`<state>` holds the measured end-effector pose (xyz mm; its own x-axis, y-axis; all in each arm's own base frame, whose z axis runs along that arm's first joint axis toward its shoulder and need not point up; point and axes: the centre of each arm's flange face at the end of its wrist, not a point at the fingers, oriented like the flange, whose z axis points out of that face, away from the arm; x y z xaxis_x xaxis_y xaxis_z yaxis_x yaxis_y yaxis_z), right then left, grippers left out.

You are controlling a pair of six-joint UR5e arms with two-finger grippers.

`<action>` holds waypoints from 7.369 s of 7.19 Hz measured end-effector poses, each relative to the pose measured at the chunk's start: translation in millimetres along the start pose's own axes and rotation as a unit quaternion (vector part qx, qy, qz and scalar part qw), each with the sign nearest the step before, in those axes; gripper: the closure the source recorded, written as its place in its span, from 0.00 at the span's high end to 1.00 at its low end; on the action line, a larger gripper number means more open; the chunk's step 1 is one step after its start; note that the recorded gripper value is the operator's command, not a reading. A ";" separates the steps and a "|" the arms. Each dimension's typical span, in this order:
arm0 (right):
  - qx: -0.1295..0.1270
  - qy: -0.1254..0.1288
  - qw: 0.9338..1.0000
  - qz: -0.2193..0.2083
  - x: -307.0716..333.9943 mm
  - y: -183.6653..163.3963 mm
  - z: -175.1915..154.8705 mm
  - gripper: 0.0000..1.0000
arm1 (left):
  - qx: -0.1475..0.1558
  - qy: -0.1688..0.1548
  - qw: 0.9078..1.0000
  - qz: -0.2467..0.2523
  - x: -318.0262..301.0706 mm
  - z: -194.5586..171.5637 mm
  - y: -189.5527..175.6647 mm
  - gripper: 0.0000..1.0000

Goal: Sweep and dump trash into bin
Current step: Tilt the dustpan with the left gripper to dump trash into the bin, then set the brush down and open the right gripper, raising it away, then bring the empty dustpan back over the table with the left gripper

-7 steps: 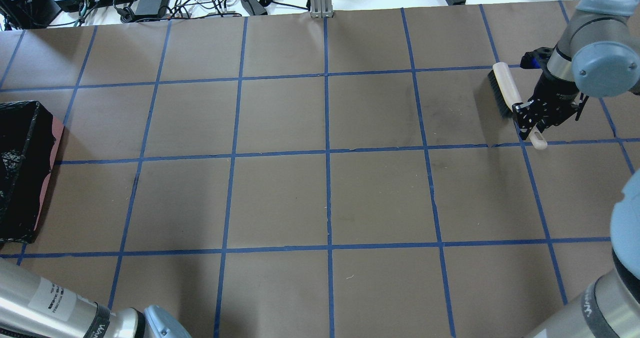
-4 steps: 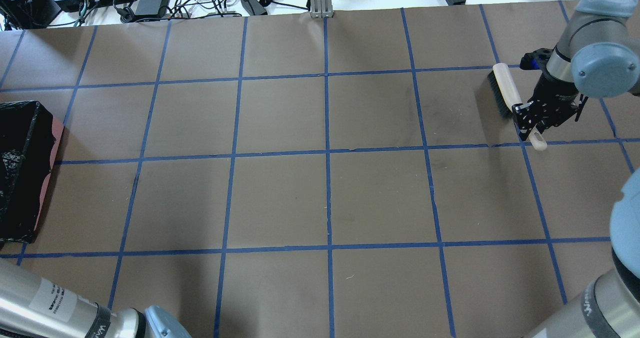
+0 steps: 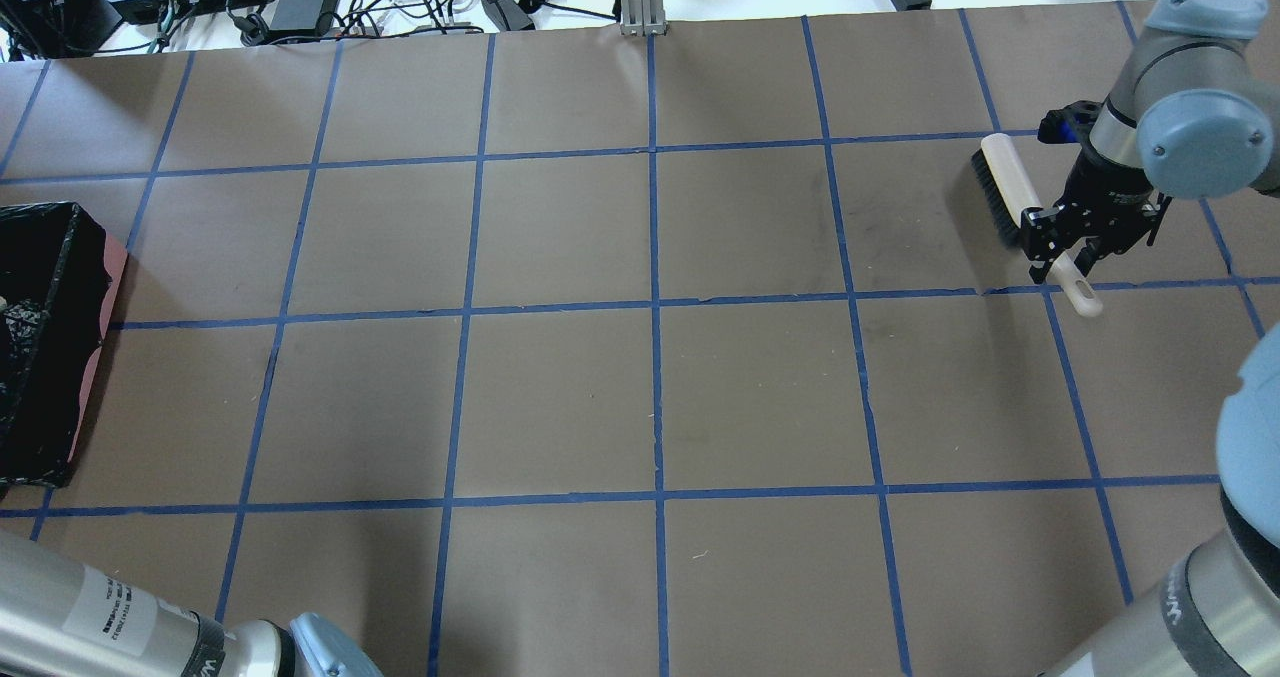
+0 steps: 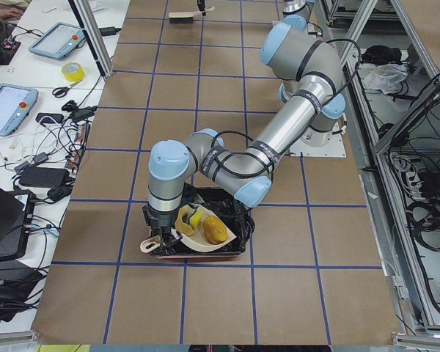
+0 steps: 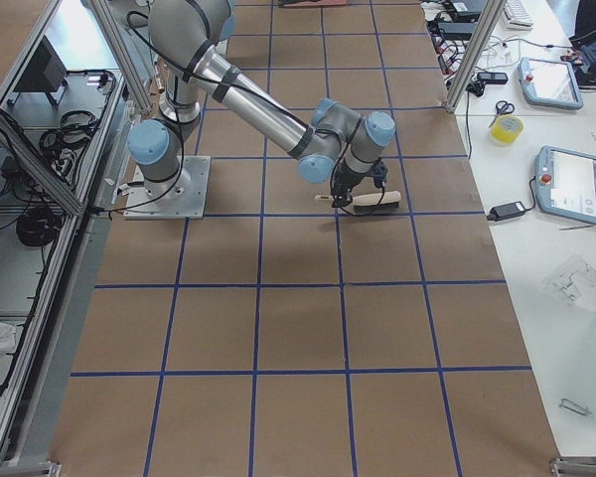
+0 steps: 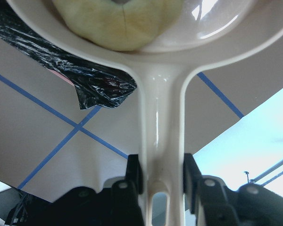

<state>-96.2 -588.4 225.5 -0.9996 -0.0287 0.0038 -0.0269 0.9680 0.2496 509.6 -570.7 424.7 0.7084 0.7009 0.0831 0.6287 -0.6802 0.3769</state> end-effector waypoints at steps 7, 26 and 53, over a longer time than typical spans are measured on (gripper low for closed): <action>0.078 0.027 0.997 0.002 -8.7 24.2 -101.0 1.00 | -0.089 -0.007 0.996 0.024 -21.2 -20.7 -38.8 0.00; 0.211 -0.005 0.977 -0.012 -233.6 149.4 -279.8 1.00 | 0.099 -0.107 0.976 -0.163 -40.1 -87.7 -54.0 0.00; 0.179 -0.007 0.984 -0.014 -234.4 159.9 -274.3 1.00 | 0.174 0.078 0.926 -0.326 -488.1 25.7 -274.8 0.69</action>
<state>136.8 -495.2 530.1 -0.9983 -0.0567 -0.0113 -0.0551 0.9927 -0.1069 -0.8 -731.4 256.8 0.1040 0.9909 0.0850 0.9910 -0.1105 0.0758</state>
